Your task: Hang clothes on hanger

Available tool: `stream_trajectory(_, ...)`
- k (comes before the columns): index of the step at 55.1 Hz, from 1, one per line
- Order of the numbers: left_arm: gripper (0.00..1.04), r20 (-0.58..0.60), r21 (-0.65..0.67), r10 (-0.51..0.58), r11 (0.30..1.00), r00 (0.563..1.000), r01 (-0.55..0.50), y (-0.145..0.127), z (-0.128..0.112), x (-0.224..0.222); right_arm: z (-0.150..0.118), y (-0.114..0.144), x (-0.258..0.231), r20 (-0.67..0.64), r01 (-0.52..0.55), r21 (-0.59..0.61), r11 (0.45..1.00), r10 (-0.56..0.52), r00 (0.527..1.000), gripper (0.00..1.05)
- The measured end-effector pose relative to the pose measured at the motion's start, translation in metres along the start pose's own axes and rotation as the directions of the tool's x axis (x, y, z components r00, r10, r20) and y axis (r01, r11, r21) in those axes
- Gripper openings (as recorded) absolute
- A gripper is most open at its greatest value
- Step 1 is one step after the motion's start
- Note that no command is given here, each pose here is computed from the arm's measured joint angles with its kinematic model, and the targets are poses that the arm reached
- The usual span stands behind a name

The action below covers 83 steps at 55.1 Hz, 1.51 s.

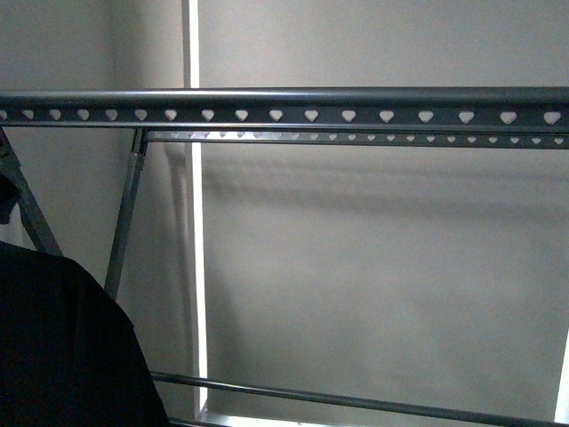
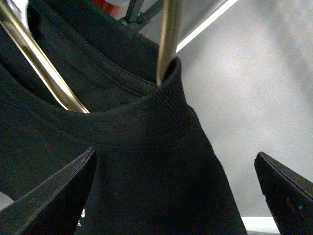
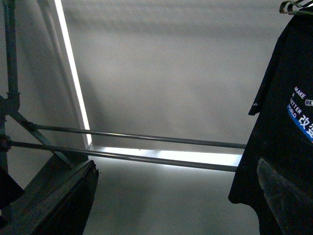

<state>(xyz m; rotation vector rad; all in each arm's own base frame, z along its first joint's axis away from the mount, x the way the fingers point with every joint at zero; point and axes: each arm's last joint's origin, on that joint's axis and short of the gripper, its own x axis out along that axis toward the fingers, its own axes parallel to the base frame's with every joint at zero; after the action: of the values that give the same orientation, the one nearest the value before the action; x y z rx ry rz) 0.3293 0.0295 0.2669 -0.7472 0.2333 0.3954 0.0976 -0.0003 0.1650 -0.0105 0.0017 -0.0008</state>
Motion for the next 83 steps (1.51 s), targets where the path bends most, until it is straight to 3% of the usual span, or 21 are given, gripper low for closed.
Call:
stream_trajectory(8,0.97,-0.015,0.003,0.027,1.0,1.0,-0.027,-0.013,-0.014,0.025,0.0,0.0,0.0,0.0,0.0,0.0,1.0,0.0,1.0,0.97)
stream_trajectory(11,0.86,-0.027,0.006,0.041,0.999,0.999,-0.041,-0.016,-0.018,0.03,0.0,0.0,0.0,0.0,0.0,0.0,1.0,0.0,1.0,0.97)
stream_trajectory(33,0.34,-0.094,0.063,-0.01,0.998,0.996,0.016,-0.023,-0.025,0.023,0.0,0.0,0.0,0.0,0.0,0.0,1.0,0.0,1.0,0.97)
stream_trajectory(39,0.13,-0.239,0.168,-0.057,0.981,0.969,0.1,-0.014,-0.037,0.006,0.0,0.0,0.0,0.0,0.0,0.0,1.0,0.0,1.0,0.97)
stream_trajectory(42,0.06,-0.346,0.204,-0.09,0.964,0.934,0.169,-0.005,-0.045,-0.006,0.0,0.0,0.0,0.0,0.0,0.0,1.0,0.0,1.0,0.97)
stream_trajectory(49,0.05,-0.475,0.29,-0.161,0.899,0.865,0.327,0.009,-0.049,-0.028,0.0,0.0,0.0,0.0,0.0,0.0,1.0,0.0,1.0,0.97)
stream_trajectory(57,0.05,-0.588,0.395,-0.267,0.729,0.764,0.559,0.014,-0.038,-0.054,0.0,0.0,0.0,0.0,0.0,0.0,1.0,0.0,1.0,0.97)
stream_trajectory(66,0.05,-0.675,0.48,-0.289,0.526,0.679,0.702,0.011,-0.033,-0.066,0.0,0.0,0.0,0.0,0.0,0.0,1.0,0.0,1.0,0.97)
stream_trajectory(70,0.05,-0.686,0.585,-0.289,0.328,0.668,0.742,0.004,-0.029,-0.068,0.0,0.0,0.0,0.0,0.001,0.0,1.0,-0.001,1.0,0.97)
stream_trajectory(74,0.05,-0.667,0.667,-0.295,0.172,0.684,0.725,-0.003,-0.025,-0.067,0.0,0.0,0.0,0.0,0.002,0.0,1.0,-0.002,1.0,0.97)
stream_trajectory(75,0.05,-0.66,0.7,-0.301,0.085,0.688,0.709,-0.006,-0.024,-0.066,0.0,0.0,0.0,0.0,0.002,0.0,1.0,-0.002,1.0,0.97)
stream_trajectory(76,0.05,-0.658,0.707,-0.304,0.066,0.689,0.704,-0.008,-0.023,-0.065,0.0,0.0,0.0,0.0,0.002,0.0,1.0,-0.002,1.0,0.97)
stream_trajectory(78,0.05,-0.654,0.738,-0.314,-0.062,0.688,0.672,-0.013,-0.022,-0.064,0.0,0.0,0.0,0.0,0.002,0.0,1.0,-0.002,1.0,0.97)
stream_trajectory(80,0.05,-0.653,0.749,-0.316,-0.135,0.689,0.648,-0.016,-0.021,-0.063,0.0,0.0,0.0,0.0,0.001,0.0,1.0,-0.001,1.0,0.97)
stream_trajectory(83,0.05,-0.657,0.754,-0.32,-0.305,0.683,0.582,-0.027,-0.019,-0.06,0.0,0.0,0.0,0.0,0.001,0.0,1.0,-0.001,1.0,0.97)
